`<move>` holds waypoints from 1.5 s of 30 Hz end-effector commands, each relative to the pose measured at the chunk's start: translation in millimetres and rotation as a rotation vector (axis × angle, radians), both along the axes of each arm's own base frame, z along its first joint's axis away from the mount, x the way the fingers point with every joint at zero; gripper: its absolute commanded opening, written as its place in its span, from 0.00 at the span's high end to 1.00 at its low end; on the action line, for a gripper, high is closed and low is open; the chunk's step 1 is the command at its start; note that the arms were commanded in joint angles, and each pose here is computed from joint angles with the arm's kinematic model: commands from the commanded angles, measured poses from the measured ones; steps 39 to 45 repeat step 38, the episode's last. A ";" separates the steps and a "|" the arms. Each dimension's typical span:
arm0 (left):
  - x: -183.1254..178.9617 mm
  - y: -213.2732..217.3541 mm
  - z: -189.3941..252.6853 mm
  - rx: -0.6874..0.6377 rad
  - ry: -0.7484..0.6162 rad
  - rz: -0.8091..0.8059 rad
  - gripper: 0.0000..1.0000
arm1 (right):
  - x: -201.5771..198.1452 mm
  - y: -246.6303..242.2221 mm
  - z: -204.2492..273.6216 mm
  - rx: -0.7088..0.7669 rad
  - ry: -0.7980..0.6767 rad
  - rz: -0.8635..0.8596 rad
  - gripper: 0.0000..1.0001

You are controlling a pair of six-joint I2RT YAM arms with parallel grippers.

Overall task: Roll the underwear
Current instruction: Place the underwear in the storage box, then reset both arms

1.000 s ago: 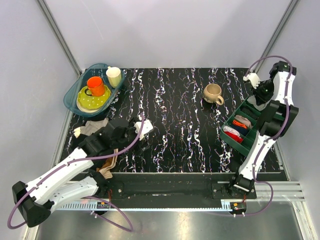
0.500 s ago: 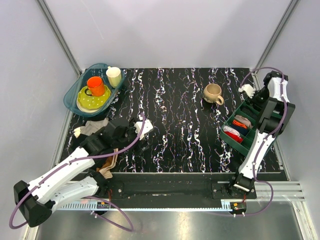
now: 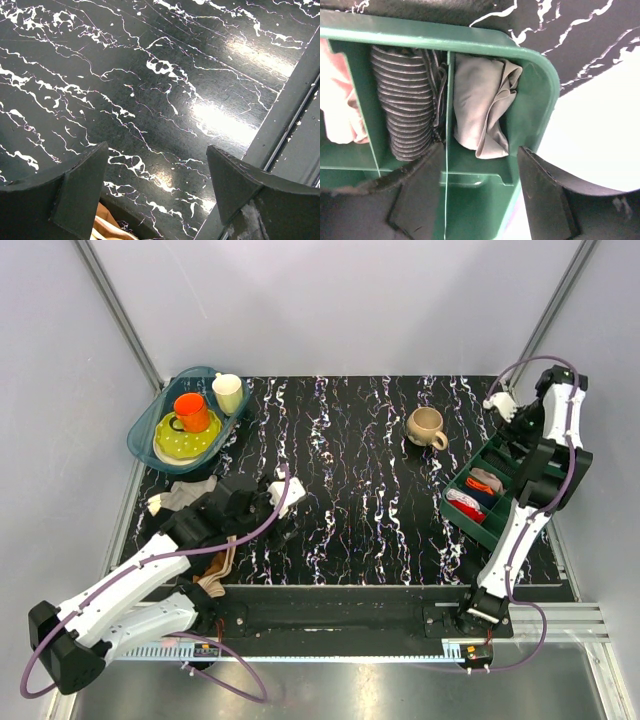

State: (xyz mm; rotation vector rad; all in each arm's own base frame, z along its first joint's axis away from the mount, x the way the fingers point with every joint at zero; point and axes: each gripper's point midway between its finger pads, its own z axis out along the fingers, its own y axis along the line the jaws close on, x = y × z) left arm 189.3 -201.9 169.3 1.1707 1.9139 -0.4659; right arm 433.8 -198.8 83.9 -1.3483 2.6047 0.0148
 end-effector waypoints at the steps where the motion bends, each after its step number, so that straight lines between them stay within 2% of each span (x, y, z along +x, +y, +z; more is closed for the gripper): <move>1: 5.8 -3.7 5.1 -0.023 -0.026 -0.001 0.17 | 9.7 -5.0 67.9 -0.043 -0.132 0.013 0.31; 4: 5.4 -3.3 7.6 -0.033 -0.026 0.001 0.16 | 11.3 3.9 102.8 -0.027 -0.200 -0.034 0.31; 6: 6.5 -4.0 10.9 -0.059 -0.023 0.012 0.12 | 10.6 14.4 123.2 0.003 -0.246 -0.069 0.31; 9: 12.2 -2.2 19.8 -0.117 -0.017 0.049 0.05 | 0.8 50.4 164.5 0.119 -0.333 -0.137 0.18; 10: 16.5 0.8 21.8 -0.138 -0.005 0.067 0.04 | -6.7 72.5 185.6 0.217 -0.381 -0.172 0.01; 12: 23.7 4.8 29.3 -0.177 0.015 0.115 0.01 | -12.5 93.1 206.9 0.321 -0.438 -0.225 0.00; 15: 39.8 18.6 44.0 -0.265 0.032 0.212 0.01 | -13.9 127.8 240.9 0.591 -0.556 -0.460 0.00; 16: 47.6 27.7 48.4 -0.303 0.033 0.260 0.01 | -17.5 146.2 249.0 0.727 -0.587 -0.523 0.00; 18: 54.7 34.2 60.3 -0.403 0.051 0.342 0.01 | -26.6 167.0 255.3 0.859 -0.594 -0.543 0.00; 19: 61.8 44.6 62.5 -0.430 0.061 0.412 0.01 | -29.7 171.4 256.9 0.930 -0.625 -0.660 0.00; 22: 62.1 56.1 71.4 -0.491 0.129 0.535 0.01 | -40.4 173.2 253.2 0.845 -0.727 -0.831 0.00; 24: 55.5 60.0 72.6 -0.496 0.173 0.579 0.01 | -56.5 172.7 259.5 0.841 -0.787 -0.843 0.00; 25: 52.4 63.3 68.6 -0.487 0.193 0.605 0.01 | -56.4 163.0 267.6 0.816 -0.867 -0.862 0.00; 28: 46.8 71.9 75.4 -0.523 0.182 0.670 0.01 | -71.9 151.8 280.2 0.781 -0.992 -0.896 0.00; 34: 31.3 101.4 96.3 -0.590 0.073 0.808 0.01 | -100.2 163.4 293.6 0.821 -1.025 -0.883 0.00; 38: 18.6 107.6 99.1 -0.584 0.053 0.810 0.01 | -110.8 169.1 295.2 0.838 -1.020 -0.878 0.00; 45: 18.6 107.6 99.1 -0.584 0.053 0.810 0.01 | -110.8 169.1 295.2 0.838 -1.020 -0.878 0.00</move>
